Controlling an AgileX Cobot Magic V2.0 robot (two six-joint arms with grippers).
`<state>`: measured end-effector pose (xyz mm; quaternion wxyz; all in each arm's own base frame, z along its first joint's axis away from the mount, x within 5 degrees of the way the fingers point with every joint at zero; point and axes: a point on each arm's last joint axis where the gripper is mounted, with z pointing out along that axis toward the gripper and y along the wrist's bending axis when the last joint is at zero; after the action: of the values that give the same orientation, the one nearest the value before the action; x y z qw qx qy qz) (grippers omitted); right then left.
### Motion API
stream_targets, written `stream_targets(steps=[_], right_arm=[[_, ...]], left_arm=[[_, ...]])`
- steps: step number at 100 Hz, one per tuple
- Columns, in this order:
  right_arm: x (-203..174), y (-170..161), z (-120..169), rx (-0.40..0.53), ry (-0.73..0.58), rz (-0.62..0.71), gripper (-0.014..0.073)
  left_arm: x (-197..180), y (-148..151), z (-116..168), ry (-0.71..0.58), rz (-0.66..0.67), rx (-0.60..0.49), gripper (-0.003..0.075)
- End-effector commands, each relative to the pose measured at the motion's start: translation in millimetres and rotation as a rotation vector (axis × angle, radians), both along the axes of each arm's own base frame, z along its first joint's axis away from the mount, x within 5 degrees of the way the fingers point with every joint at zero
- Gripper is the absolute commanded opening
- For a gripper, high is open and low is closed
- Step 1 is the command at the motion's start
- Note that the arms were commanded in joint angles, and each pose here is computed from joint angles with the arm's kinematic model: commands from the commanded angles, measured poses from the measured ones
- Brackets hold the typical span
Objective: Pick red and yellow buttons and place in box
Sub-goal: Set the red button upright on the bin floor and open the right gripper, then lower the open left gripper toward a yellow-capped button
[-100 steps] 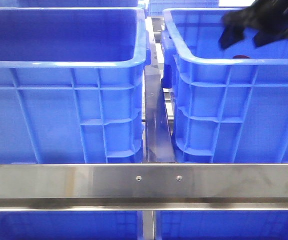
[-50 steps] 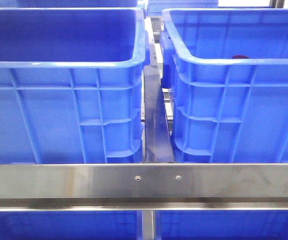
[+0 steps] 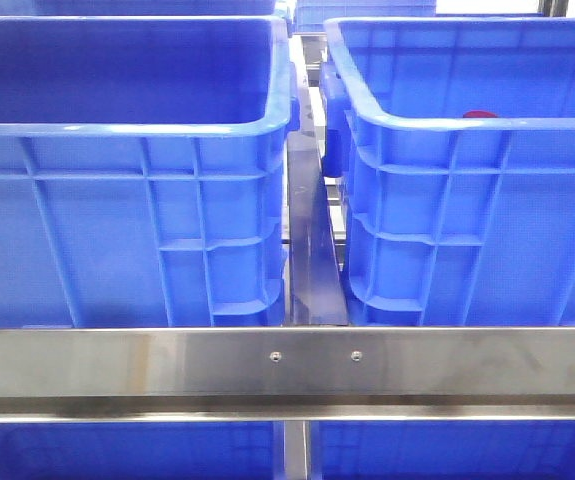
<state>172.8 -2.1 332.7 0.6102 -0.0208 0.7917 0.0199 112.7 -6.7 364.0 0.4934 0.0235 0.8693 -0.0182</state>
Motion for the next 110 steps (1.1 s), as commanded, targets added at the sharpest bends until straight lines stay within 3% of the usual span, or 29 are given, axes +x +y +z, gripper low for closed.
stream_targets(steps=[1, 34, 41, 48, 67, 82, 96, 110], right_arm=[[-16.4, -2.3, 12.1, 0.023, -0.112, -0.046, 0.0593], [-56.4, 5.1, 9.4, 0.026, -0.179, -0.004, 0.0573], [-57.3, 5.0, 10.0, 0.025, -0.185, -0.005, 0.0494], [-57.3, 5.0, 10.1, 0.025, -0.185, -0.005, 0.0362], [-57.3, 5.3, 9.7, 0.025, -0.181, -0.002, -0.0077], [-57.4, 5.5, 9.5, 0.027, -0.179, 0.0, -0.0067], [-57.5, 6.1, 8.9, 0.028, -0.172, 0.006, -0.0067], [-57.5, 6.6, 8.3, 0.029, -0.165, 0.012, -0.0067]], left_arm=[[1.2, -0.7, 13.6, -0.088, 0.004, -0.028, -0.0019], [1.1, -0.7, 13.5, -0.086, 0.003, -0.028, -0.0019], [1.1, -0.7, 13.5, -0.086, 0.003, -0.028, -0.0019], [1.1, -0.7, 13.5, -0.086, 0.003, -0.028, -0.0019], [1.0, -0.7, 13.2, -0.083, 0.003, -0.027, -0.0019], [0.5, -0.7, 12.2, -0.071, 0.003, -0.027, -0.0013], [0.5, -0.7, 12.2, -0.071, -0.003, -0.015, 0.0112], [2.5, -0.8, 11.5, -0.066, -0.003, -0.014, 0.0358]])
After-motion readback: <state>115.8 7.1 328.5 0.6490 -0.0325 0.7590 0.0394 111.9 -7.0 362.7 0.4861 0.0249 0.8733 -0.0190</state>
